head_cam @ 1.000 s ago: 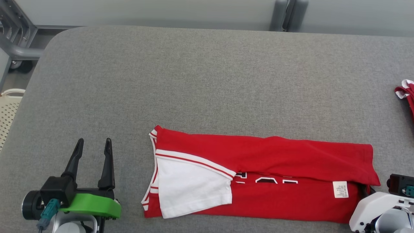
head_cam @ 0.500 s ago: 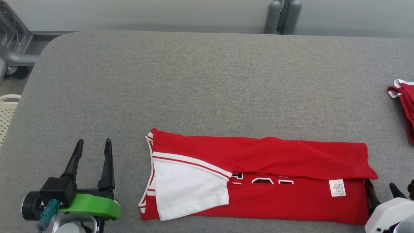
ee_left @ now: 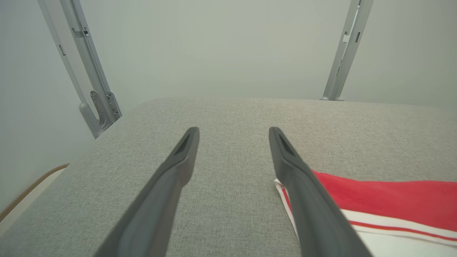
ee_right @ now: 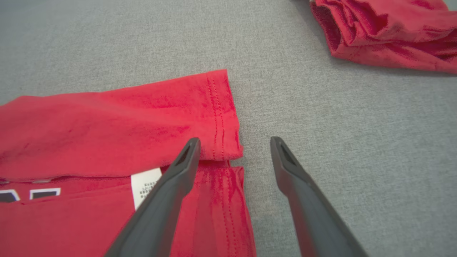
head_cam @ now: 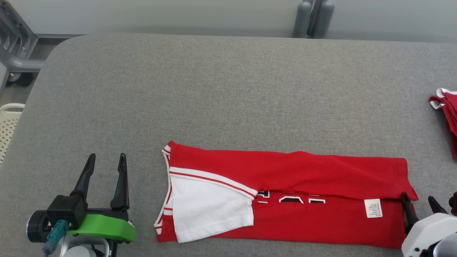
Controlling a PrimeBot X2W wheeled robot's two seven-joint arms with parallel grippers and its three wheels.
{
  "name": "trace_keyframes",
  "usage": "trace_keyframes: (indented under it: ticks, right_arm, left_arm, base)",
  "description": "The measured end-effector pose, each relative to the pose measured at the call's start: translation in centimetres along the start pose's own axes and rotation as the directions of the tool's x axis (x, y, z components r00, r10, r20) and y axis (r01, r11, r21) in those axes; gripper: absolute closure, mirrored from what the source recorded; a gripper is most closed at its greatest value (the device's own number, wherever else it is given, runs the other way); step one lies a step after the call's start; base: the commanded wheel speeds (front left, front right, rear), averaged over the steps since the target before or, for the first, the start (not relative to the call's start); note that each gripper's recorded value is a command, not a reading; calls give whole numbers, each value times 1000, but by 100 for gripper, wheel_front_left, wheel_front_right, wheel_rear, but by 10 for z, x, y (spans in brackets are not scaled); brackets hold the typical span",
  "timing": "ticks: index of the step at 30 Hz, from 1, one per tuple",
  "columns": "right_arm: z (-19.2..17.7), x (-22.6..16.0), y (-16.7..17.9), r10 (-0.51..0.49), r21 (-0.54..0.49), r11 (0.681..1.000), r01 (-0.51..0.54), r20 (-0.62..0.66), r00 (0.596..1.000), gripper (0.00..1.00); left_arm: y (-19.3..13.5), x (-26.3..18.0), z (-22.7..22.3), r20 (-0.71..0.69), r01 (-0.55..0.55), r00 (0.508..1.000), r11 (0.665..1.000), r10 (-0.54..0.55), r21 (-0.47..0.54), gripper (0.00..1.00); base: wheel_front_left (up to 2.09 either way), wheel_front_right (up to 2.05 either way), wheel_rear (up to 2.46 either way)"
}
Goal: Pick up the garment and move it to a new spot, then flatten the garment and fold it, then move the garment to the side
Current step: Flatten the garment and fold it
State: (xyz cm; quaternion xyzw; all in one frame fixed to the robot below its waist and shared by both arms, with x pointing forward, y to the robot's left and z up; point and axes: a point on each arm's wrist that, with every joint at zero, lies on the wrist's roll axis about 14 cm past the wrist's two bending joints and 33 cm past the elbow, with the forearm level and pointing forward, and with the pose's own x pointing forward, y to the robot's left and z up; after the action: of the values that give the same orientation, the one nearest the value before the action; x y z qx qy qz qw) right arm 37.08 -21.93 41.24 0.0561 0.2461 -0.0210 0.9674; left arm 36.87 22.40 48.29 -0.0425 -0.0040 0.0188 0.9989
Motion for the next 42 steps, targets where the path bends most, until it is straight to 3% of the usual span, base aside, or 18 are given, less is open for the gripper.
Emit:
trace_keyframes:
  ticks: [17,18,20,21,32,42]
  right_arm:
    - [-38,24,21,49,17,999,-47,-128,991,0]
    - [-39,25,23,53,15,999,-51,-136,989,7]
    - [-40,26,24,57,16,998,-55,-139,989,64]
    - [-41,26,25,60,17,998,-58,-147,987,100]
    - [-32,27,17,32,21,999,-30,-113,993,100]
    - [2,15,-33,-115,3,993,115,-17,993,100]
  left_arm:
    - [10,-1,-9,-30,-28,999,1000,28,10,0]
    - [10,-1,-9,-31,-29,999,1000,29,10,0]
    - [10,-1,-9,-31,-30,999,999,31,10,0]
    - [11,-1,-9,-31,-31,999,999,31,9,0]
    - [8,1,-7,-24,-23,999,1000,24,5,0]
    - [3,3,-4,-11,-8,1000,1000,8,1,0]
  base:
    - [0,0,0]
    - [0,0,0]
    - [0,0,0]
    - [0,0,0]
    - [0,0,0]
    - [0,0,0]
